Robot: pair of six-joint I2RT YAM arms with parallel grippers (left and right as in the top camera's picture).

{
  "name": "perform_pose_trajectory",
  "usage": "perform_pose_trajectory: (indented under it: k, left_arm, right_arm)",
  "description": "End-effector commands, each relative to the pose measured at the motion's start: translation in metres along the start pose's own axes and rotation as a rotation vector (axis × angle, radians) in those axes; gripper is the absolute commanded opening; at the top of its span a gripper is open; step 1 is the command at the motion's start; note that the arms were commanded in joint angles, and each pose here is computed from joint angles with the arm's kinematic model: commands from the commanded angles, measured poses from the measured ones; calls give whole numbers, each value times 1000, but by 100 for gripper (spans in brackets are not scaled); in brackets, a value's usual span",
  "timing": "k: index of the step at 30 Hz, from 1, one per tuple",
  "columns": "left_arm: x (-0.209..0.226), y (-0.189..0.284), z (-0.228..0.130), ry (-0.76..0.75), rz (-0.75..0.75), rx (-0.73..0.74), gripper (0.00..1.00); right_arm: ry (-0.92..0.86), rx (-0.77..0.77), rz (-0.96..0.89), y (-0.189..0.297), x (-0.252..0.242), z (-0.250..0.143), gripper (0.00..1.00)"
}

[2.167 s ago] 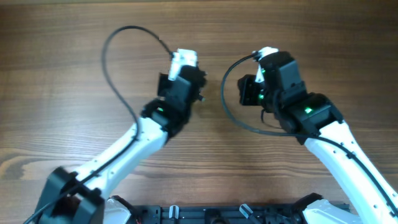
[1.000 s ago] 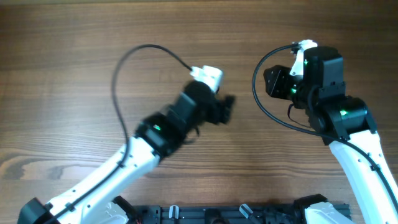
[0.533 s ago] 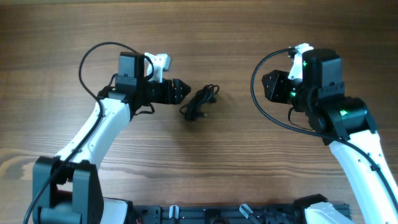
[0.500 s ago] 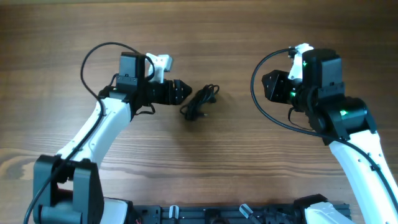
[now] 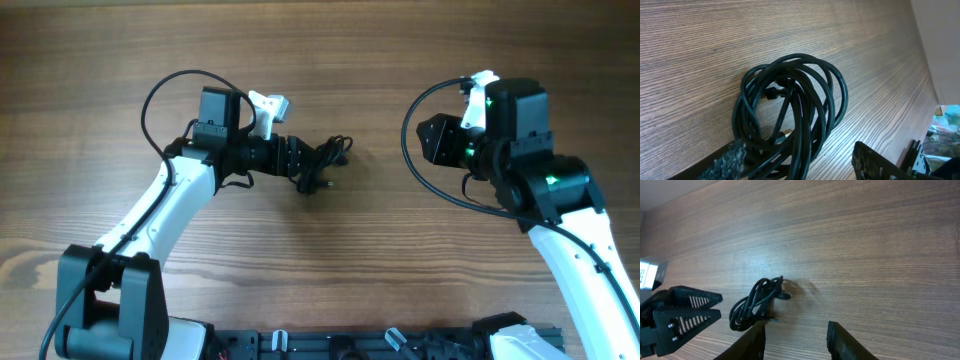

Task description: Untangle cables

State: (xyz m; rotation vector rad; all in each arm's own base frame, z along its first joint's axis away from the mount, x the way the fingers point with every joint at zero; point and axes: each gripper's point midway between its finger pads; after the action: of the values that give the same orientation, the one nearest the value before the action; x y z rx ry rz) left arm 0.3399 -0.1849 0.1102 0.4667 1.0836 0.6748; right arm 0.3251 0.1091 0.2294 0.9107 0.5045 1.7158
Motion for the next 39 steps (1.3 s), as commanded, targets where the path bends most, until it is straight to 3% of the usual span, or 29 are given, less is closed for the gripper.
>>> perform_pose_trajectory:
  k: [1, 11, 27, 32, 39]
  left_arm:
    - [-2, -8, -3, -39, 21, 17, 70]
    - [15, -20, -8, -67, 163, 27, 64]
    - [21, -36, -24, -43, 160, 97, 29]
    - [18, -38, -26, -51, 157, 102, 6]
    - [16, -39, -20, -67, 150, 78, 4]
  right_arm:
    - [20, 0, 26, 1, 5, 4, 42]
    - [19, 1, 27, 1, 6, 4, 42]
    - [18, 0, 27, 1, 6, 4, 42]
    - [19, 1, 27, 1, 6, 4, 42]
    - [20, 7, 52, 1, 10, 3, 42]
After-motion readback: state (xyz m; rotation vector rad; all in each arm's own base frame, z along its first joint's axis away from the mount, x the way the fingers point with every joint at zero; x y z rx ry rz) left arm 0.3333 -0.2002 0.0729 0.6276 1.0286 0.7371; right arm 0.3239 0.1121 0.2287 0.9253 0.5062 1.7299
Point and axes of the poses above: each gripper's point midway between its finger pads, its own y axis back along the fingers, its own x axis along the line the jaws close on, z = x × y, and after that the axes turned 7 degrees about y, right-handed
